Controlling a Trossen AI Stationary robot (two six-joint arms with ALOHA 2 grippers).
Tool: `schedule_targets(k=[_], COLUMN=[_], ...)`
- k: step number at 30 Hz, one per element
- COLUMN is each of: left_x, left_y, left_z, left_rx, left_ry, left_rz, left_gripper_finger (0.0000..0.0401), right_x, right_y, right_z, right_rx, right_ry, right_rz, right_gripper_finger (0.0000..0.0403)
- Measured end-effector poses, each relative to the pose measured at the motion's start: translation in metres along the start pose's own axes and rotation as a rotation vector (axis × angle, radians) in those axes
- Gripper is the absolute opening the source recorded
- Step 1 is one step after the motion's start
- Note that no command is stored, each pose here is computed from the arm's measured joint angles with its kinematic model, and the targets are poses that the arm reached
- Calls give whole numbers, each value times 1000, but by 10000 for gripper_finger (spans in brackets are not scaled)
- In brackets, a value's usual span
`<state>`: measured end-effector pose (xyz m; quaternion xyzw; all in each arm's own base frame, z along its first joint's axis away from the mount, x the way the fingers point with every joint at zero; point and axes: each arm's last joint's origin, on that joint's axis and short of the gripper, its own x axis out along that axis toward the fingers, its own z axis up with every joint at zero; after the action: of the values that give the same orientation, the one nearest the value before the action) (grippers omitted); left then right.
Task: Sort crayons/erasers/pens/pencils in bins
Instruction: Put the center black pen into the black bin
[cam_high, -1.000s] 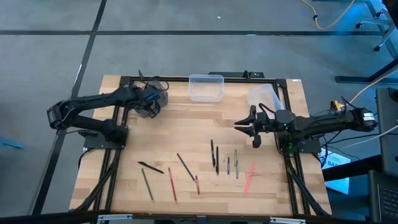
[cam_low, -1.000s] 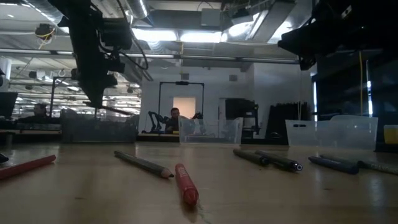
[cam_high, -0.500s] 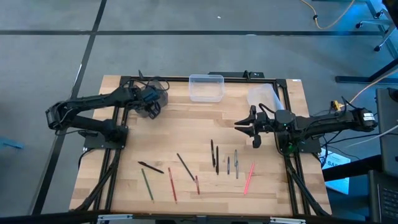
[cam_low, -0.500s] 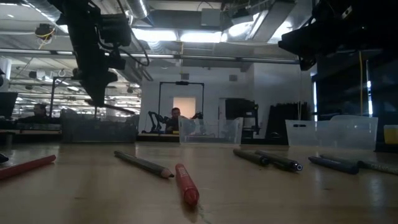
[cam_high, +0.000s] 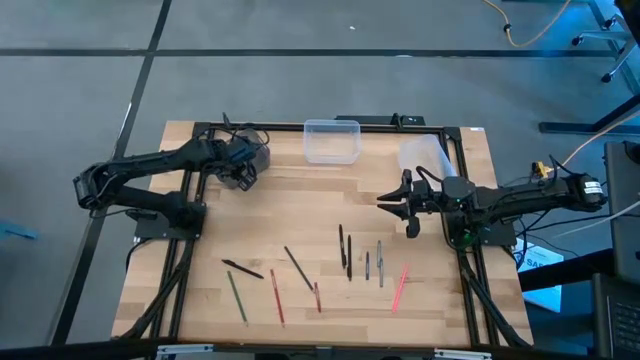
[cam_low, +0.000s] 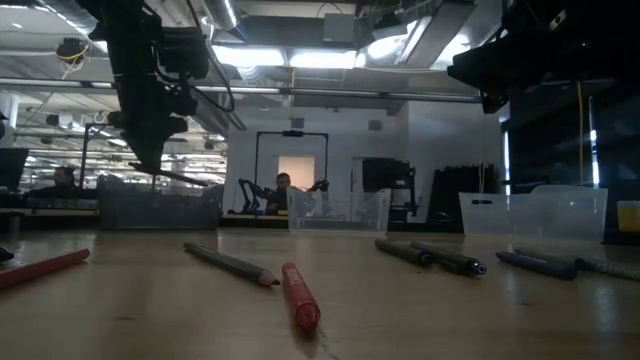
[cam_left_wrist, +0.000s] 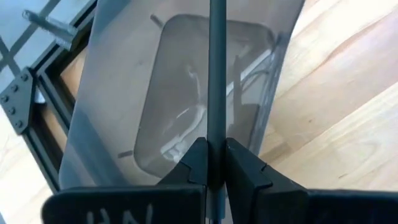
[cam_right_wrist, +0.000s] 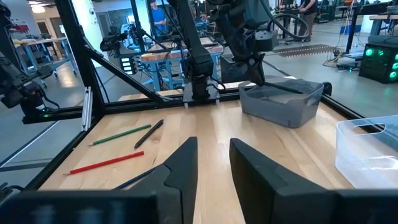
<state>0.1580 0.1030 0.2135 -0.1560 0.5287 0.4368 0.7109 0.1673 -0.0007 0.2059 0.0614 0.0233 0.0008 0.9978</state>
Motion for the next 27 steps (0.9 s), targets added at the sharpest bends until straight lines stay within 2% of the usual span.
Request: schedule_targets(k=[11, 16, 27], left_x=[2, 4, 5], left_y=[8, 12, 14], left_z=[-7, -4, -2], left_rx=[-39, -75, -105], left_ry=[104, 96, 82], left_rz=[-5, 3, 10], left_gripper_finger=[19, 20, 58], right_x=[0, 0, 0], right_y=[0, 0, 0], right_z=[0, 0, 0], right_rx=[0, 0, 0], right_ry=[1, 0, 0], right_rz=[1, 0, 0], right_gripper_finger=[97, 97, 97])
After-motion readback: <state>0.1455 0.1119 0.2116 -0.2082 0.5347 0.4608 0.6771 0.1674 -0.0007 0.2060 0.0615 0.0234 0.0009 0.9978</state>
